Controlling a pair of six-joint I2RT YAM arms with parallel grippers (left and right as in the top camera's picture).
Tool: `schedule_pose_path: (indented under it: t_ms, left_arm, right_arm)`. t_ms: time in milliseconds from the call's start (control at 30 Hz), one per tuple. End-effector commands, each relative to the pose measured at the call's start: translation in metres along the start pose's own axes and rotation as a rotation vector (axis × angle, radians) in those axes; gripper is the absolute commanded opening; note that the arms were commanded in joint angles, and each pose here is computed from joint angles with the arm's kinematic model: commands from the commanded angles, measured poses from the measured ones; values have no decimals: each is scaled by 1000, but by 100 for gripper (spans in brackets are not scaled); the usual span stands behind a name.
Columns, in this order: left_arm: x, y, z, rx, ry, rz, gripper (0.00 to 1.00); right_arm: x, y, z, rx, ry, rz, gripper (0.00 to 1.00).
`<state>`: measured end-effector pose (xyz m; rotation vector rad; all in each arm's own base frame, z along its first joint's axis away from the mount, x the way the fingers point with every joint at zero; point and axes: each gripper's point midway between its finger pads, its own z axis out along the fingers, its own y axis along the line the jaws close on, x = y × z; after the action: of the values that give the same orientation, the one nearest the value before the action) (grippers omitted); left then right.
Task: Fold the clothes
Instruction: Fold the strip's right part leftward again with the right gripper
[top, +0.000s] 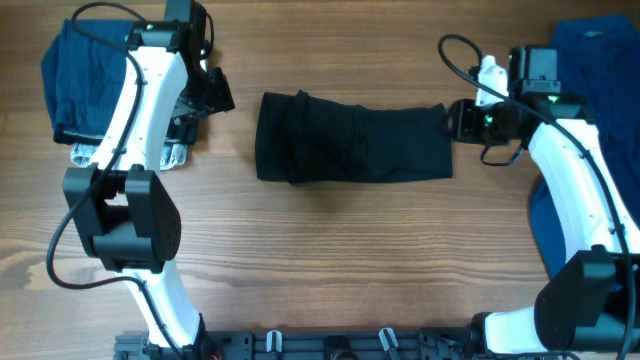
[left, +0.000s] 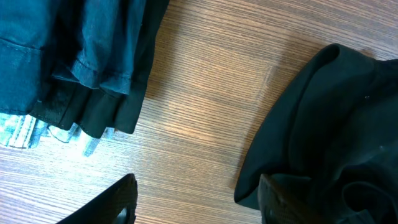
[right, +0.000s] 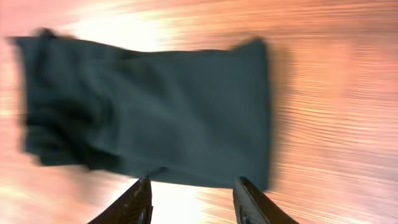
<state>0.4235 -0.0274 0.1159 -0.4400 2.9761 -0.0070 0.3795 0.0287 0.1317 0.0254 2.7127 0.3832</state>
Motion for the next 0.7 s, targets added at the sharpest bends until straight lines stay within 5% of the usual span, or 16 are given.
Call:
schedule_pose_path:
  t_ms: [0,300,567,600,667]
  left_arm:
    - [-1,0,-14,22,-25,-14,65]
    - [-1,0,-13,22,-25,-14,68]
    - [-1,0,-13,22,-24,-14,68]
    - [-1,0,-13,22,-24,-14,68]
    - [-1,0,-13,22,-24,-13,68]
  right_arm:
    - [5,-36,18,153,24,-64,47]
    - [32,-47,110,51,167,-49,48]
    - [42,-46,135,8,195,27,46]
    - [41,-46,136,8,189,27,40]
    - [40,-46,136,9,184,25,8]
